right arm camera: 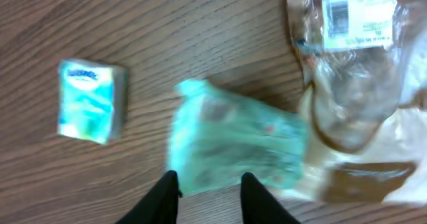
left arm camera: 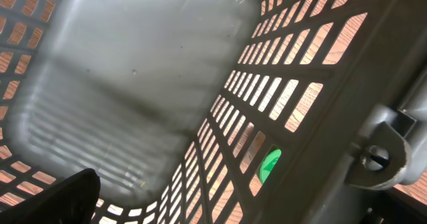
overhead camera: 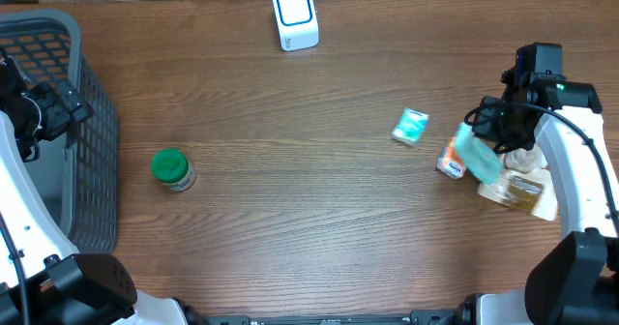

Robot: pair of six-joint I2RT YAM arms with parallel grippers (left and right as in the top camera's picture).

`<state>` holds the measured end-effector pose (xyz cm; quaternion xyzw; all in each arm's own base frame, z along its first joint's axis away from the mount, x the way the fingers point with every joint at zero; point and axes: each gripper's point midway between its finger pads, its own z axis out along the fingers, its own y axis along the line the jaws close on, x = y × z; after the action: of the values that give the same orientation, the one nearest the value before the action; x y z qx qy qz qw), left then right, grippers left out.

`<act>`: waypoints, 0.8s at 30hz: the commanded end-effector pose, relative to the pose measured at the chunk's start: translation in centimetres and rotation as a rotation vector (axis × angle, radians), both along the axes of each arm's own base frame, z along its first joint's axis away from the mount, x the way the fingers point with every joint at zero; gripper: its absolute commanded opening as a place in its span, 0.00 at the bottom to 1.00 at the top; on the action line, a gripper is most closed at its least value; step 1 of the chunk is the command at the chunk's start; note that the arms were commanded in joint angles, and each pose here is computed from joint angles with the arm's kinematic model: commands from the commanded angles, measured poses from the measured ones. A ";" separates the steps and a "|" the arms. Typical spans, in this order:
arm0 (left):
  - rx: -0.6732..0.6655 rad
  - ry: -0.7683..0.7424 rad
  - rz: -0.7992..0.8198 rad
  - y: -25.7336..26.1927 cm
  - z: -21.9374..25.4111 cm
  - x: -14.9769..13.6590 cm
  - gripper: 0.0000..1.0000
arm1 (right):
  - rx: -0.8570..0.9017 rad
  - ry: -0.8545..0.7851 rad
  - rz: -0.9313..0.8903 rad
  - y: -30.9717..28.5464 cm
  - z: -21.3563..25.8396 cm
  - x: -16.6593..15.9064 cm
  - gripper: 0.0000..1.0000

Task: Scan the item barcode
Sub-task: 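Carry the wipes pack right and release it beside the packets, then move the right gripper back to mid-table above the jar area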

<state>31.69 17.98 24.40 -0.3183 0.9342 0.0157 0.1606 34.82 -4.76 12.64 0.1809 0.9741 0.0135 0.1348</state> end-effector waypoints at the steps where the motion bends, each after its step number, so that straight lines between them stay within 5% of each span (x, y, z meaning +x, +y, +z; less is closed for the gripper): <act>1: 0.006 0.014 0.001 0.3 -0.3 -0.1 1.00 | 0.004 -0.013 0.001 0.0 0.3 0.2 0.35; 12: 0.006 0.014 0.001 0.3 -0.3 -0.1 0.99 | 0.288 -0.111 0.192 8.5 2.5 2.1 0.36; 14: 0.006 0.014 0.001 0.3 -0.3 -0.1 1.00 | 0.378 -0.138 0.284 12.1 3.3 2.2 0.52; 18: 0.006 0.014 0.001 0.3 -0.3 -0.1 0.99 | 0.535 -0.226 0.485 19.3 5.7 2.4 1.00; 24: 0.006 0.014 0.001 0.3 -0.3 -0.1 1.00 | 0.599 -0.371 0.723 28.6 8.1 2.3 1.00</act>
<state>31.69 17.99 24.40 -0.3183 0.9342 0.0159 0.1605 38.09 19.95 19.37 -0.1056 0.9051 0.3377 0.2359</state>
